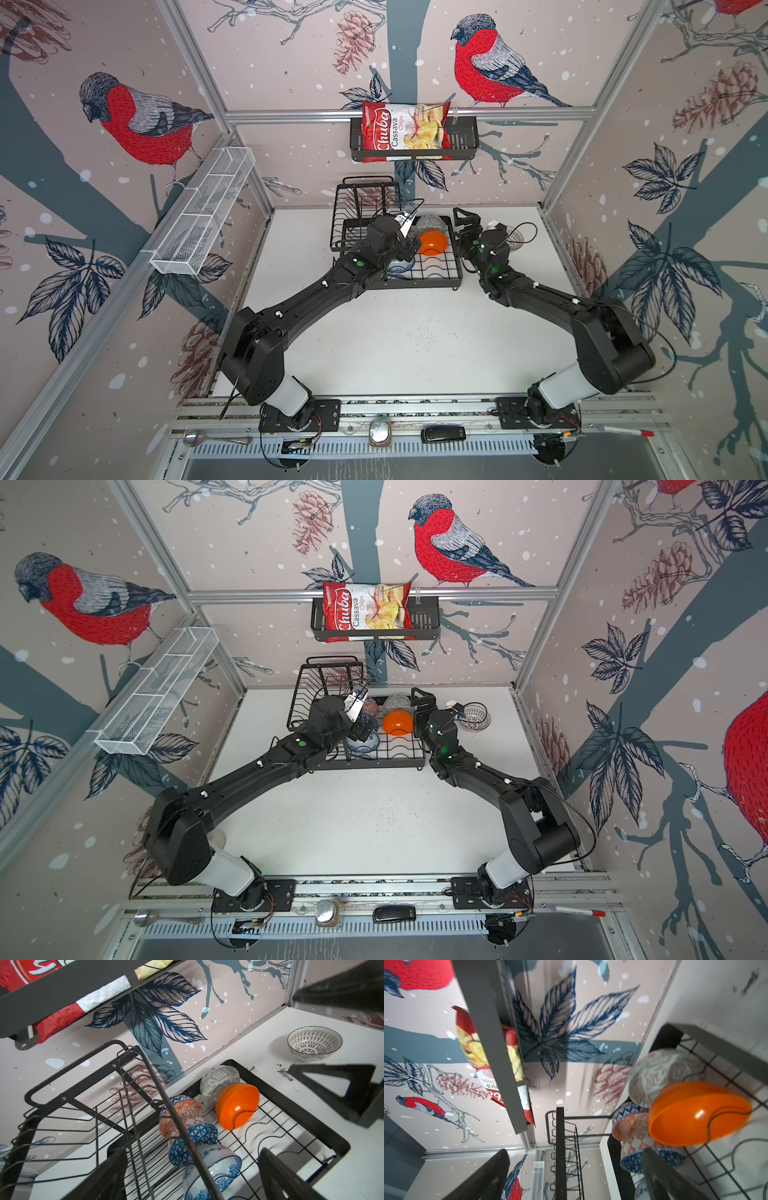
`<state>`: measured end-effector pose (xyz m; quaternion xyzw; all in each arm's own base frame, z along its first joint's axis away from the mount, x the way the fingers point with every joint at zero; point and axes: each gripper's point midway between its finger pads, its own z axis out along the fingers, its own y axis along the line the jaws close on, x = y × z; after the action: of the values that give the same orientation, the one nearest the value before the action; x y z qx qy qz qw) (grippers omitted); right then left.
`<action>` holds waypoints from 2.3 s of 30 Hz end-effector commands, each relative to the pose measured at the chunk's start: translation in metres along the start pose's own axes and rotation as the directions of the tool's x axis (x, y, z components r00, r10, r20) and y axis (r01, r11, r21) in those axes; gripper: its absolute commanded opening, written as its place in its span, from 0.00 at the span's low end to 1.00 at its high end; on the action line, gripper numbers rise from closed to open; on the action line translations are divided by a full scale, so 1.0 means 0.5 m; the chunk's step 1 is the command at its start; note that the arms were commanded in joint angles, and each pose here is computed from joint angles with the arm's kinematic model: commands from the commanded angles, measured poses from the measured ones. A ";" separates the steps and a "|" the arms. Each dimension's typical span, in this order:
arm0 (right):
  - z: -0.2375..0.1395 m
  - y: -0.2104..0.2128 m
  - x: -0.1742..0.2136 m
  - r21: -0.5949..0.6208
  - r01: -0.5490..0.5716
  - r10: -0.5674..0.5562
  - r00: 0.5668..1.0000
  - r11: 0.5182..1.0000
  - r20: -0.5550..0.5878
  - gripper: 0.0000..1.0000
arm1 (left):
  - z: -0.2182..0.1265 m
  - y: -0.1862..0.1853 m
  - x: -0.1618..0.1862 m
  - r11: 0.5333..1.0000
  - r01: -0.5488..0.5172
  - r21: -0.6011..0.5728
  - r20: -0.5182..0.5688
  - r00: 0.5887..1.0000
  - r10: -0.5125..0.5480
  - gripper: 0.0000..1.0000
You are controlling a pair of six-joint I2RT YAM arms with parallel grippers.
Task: Load the bowls into the dish rack
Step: 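Open the right gripper and lift it away from the orange bowl, then move the right gripper over the small white patterned bowl and lower onto its rim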
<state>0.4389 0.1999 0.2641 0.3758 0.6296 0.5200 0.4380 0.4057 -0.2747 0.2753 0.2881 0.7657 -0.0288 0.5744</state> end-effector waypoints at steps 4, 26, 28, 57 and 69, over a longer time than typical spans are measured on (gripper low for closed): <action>-0.016 -0.045 -0.092 0.267 0.337 -0.342 0.939 0.903 -0.029 1.00 | -0.016 -0.018 -0.031 0.999 -0.019 0.034 0.072 0.997 0.017 0.98; -0.033 -0.281 -0.300 0.620 0.544 -0.519 0.819 0.565 -0.246 1.00 | -0.012 -0.159 -0.021 0.984 -0.096 0.151 0.093 0.992 0.083 0.98; -0.034 -0.299 -0.318 0.646 0.534 -0.509 0.823 0.546 -0.251 1.00 | -0.011 -0.160 -0.019 0.983 -0.099 0.152 0.091 0.992 0.086 0.98; 0.015 -0.479 -0.424 0.708 0.485 -0.395 0.866 0.513 -0.307 0.53 | 0.007 -0.166 -0.005 0.982 -0.124 0.142 0.065 0.991 0.115 0.97; -0.004 -0.486 -0.412 0.712 0.502 -0.398 0.856 0.492 -0.328 0.18 | 0.006 -0.166 -0.006 0.982 -0.121 0.145 0.071 0.991 0.111 0.98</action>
<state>0.5049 -0.0356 0.0527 0.3254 0.8891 0.0908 0.3087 0.3739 -0.3440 0.2626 0.3658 0.7177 -0.0537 0.5901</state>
